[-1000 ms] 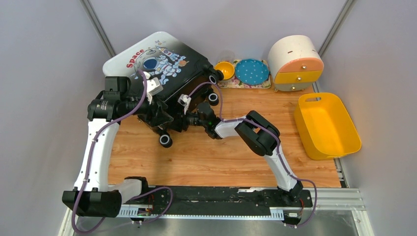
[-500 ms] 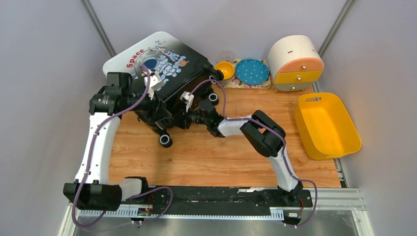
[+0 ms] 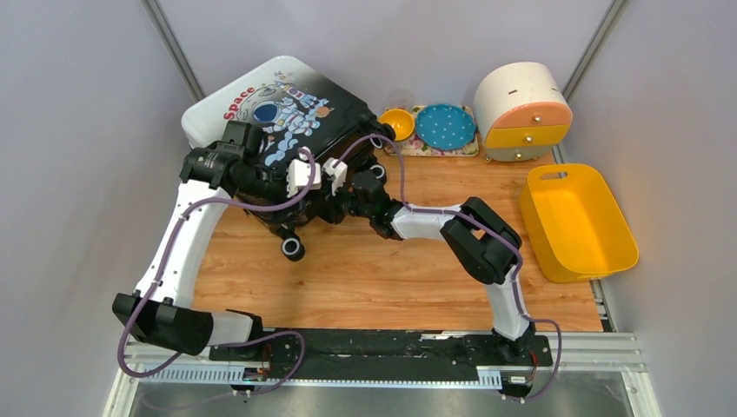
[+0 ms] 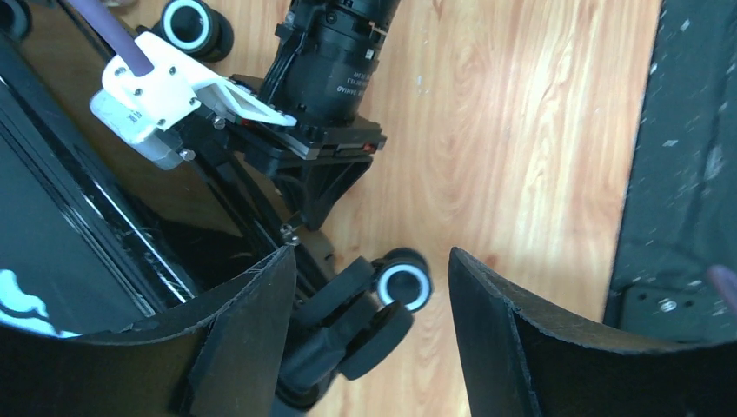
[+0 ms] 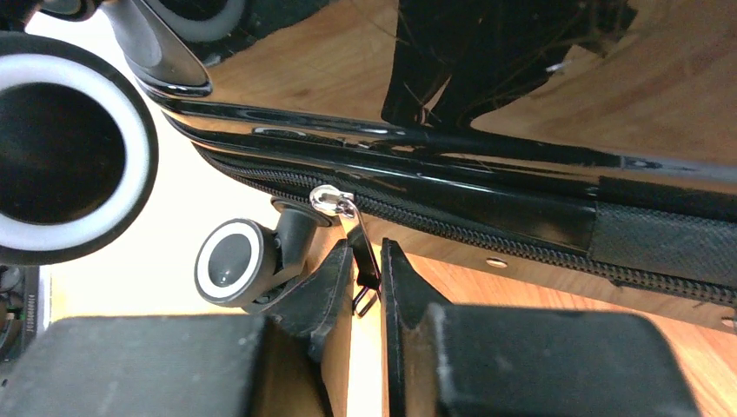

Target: Open, take out, and arrange the luggage

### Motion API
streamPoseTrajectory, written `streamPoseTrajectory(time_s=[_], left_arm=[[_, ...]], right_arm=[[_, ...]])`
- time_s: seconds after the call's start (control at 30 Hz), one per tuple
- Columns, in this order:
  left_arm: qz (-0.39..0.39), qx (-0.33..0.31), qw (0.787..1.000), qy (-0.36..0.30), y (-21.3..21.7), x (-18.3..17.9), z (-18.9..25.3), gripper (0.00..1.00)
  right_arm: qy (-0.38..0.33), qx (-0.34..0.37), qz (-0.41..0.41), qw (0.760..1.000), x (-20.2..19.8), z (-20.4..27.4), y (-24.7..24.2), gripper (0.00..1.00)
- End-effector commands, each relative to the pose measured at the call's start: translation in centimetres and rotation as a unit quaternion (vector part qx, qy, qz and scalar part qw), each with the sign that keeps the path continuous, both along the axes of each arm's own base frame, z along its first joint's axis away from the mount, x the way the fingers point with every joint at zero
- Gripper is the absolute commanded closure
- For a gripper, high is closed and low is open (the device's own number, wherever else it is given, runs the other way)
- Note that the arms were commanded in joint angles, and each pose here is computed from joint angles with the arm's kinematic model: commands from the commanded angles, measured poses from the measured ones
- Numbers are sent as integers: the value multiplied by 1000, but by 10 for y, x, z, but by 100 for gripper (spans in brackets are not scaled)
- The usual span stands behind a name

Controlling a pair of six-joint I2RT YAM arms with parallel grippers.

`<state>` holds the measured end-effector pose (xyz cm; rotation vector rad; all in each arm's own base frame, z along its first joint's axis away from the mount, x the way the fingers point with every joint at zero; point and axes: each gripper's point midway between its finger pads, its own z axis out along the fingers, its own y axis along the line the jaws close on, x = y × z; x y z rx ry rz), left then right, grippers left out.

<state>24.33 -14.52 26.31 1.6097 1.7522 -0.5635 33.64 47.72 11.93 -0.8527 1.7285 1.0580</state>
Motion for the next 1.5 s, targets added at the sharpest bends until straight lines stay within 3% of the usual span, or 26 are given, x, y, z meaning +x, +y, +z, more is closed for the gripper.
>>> streamPoseTrajectory(time_s=[0.0, 0.1, 0.2, 0.43, 0.57, 0.67, 0.77, 0.97, 1.47], left_arm=[[-129, 67, 988, -58, 15, -23, -6, 26], [-179, 115, 974, -84, 24, -30, -25, 26], [-179, 121, 973, -78, 22, -21, -33, 26], [-90, 42, 993, -63, -8, 14, -23, 28], [-39, 32, 998, -47, -18, 27, -34, 46], [7, 30, 997, -73, -16, 45, -39, 53], [17, 61, 992, -111, -5, 56, -50, 59], [-2, 129, 990, -60, 13, 46, -82, 78], [20, 200, 980, 5, 69, 19, -110, 100]], right_arm=[[-54, 7, -49, 997, 26, 36, -16, 100], [-48, 1, -48, 998, 26, 36, -14, 100], [-49, -1, -52, 997, 28, 35, -13, 100], [-47, -5, -65, 997, 29, 35, -18, 100], [-53, -9, -84, 995, 36, 36, -21, 100], [-53, -13, -93, 994, 38, 33, -24, 100], [-56, -16, -103, 993, 40, 33, -27, 100], [-79, -35, -150, 985, 50, 35, -45, 100], [-145, -101, -214, 961, 84, 27, -113, 100]])
